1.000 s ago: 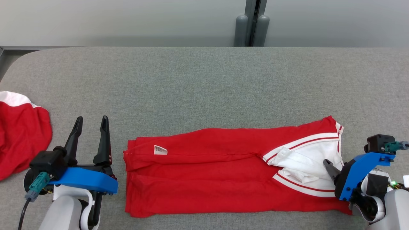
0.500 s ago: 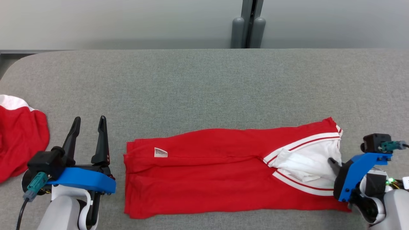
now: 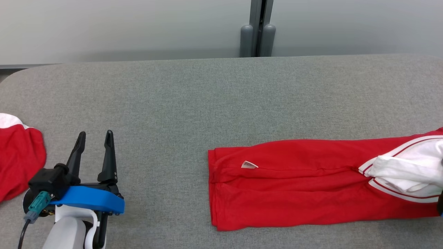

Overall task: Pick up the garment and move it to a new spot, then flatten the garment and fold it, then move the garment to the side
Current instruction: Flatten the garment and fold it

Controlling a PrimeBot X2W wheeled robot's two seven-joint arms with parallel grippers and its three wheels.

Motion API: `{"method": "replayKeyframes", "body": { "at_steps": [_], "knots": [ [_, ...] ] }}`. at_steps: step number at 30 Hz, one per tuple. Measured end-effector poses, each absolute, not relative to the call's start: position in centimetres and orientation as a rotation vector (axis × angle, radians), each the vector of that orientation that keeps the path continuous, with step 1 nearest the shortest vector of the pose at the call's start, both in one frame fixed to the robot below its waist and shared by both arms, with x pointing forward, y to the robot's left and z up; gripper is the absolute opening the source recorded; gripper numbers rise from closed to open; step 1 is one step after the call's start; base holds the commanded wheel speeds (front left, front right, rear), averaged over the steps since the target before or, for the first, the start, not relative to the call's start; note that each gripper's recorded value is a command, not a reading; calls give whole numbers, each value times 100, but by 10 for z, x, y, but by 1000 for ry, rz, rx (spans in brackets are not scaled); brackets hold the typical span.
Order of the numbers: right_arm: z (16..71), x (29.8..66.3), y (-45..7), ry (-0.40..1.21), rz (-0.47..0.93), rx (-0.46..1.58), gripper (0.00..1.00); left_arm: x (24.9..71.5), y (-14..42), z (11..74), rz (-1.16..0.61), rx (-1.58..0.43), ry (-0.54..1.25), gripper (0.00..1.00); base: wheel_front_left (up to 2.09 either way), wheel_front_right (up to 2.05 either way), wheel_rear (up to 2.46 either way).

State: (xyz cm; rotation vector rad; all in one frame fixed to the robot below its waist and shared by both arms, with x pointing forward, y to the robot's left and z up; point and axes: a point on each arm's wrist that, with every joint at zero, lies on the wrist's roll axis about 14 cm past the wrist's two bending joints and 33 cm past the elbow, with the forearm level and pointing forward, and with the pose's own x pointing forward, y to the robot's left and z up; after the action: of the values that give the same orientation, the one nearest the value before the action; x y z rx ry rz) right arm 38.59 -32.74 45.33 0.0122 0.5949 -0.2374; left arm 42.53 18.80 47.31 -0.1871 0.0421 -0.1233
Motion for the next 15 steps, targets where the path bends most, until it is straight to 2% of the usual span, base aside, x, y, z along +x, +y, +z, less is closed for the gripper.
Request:
{"method": "replayKeyframes", "body": {
  "at_steps": [6,15],
  "knots": [
    [463,386,-326,573,-235,-7,0,424,182,474,-132,-193,39,100,0,0,0],
    [468,394,-227,553,22,-27,0,416,184,478,-132,-192,31,100,0,0,0]
  ]
}}
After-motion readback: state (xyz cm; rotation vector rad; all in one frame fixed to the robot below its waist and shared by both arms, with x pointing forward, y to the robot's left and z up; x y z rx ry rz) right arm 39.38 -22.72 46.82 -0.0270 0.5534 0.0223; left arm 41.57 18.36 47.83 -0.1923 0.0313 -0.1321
